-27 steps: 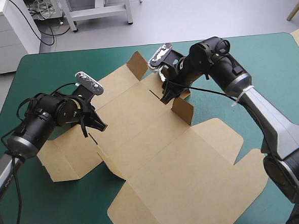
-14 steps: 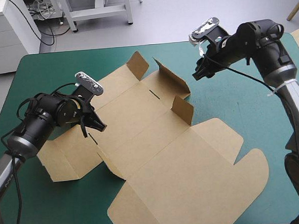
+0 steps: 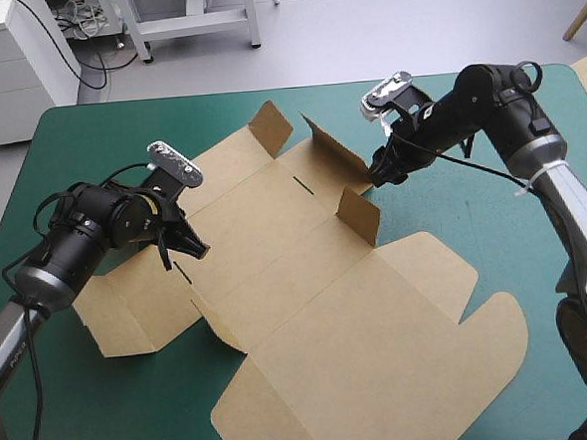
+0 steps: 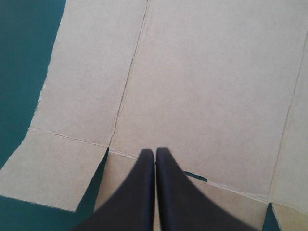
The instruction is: Fold the box
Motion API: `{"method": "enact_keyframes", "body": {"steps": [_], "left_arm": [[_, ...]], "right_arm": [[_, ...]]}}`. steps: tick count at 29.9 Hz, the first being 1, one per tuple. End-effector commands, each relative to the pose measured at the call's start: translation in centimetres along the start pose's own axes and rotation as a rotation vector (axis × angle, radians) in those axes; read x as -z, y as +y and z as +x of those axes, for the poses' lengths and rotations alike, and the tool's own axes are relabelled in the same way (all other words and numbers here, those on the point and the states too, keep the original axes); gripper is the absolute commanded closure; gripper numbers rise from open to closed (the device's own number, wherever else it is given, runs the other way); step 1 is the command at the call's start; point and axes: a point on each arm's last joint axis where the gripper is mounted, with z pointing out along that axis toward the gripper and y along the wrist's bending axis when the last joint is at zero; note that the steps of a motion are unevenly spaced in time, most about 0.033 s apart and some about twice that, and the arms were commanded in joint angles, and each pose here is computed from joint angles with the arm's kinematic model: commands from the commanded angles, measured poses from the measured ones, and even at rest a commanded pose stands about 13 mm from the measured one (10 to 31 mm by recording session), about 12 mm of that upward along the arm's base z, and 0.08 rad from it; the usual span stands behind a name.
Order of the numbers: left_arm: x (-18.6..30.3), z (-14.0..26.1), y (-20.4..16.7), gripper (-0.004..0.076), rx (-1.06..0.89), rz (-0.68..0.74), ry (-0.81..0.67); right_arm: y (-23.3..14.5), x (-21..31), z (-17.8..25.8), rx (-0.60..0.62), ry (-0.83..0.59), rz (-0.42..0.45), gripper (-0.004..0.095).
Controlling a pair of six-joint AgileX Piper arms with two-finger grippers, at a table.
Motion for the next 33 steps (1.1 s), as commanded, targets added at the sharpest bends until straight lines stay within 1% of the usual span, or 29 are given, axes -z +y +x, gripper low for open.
{"method": "enact_keyframes", "body": {"steps": [1,9,14,19,23,28,33], "left_arm": [[1.8,-1.0,0.4,0.0731,0.003,-0.034,-0.091],[1.8,-1.0,0.4,0.0731,0.004,-0.032,-0.09],[1.8,-1.0,0.4,0.0731,0.005,-0.031,-0.091],[1.8,-1.0,0.4,0.0731,0.005,-0.031,-0.093],[1.8,-1.0,0.4,0.0731,0.005,-0.032,-0.094],[1.8,-1.0,0.4,0.0731,0.005,-0.031,-0.09],[1.8,-0.9,0.4,0.0731,0.005,-0.03,-0.088]], "right_arm": [[0.5,1.6,-0.9,0.014,-0.101,-0.003,0.0368],[-0.8,-2.4,-0.6,-0.023,-0.03,-0.05,0.0368],[-1.5,-5.2,-0.3,-0.06,0.008,-0.1,0.0368],[-0.8,-7.8,-0.3,-0.049,0.056,-0.138,0.0369],[0.3,-9.8,-0.5,-0.01,0.092,-0.161,0.0369],[0.3,-10.9,-0.5,-0.002,0.103,-0.156,0.0371],[0.0,-10.9,-0.1,0.013,0.136,-0.117,0.0379]]}}
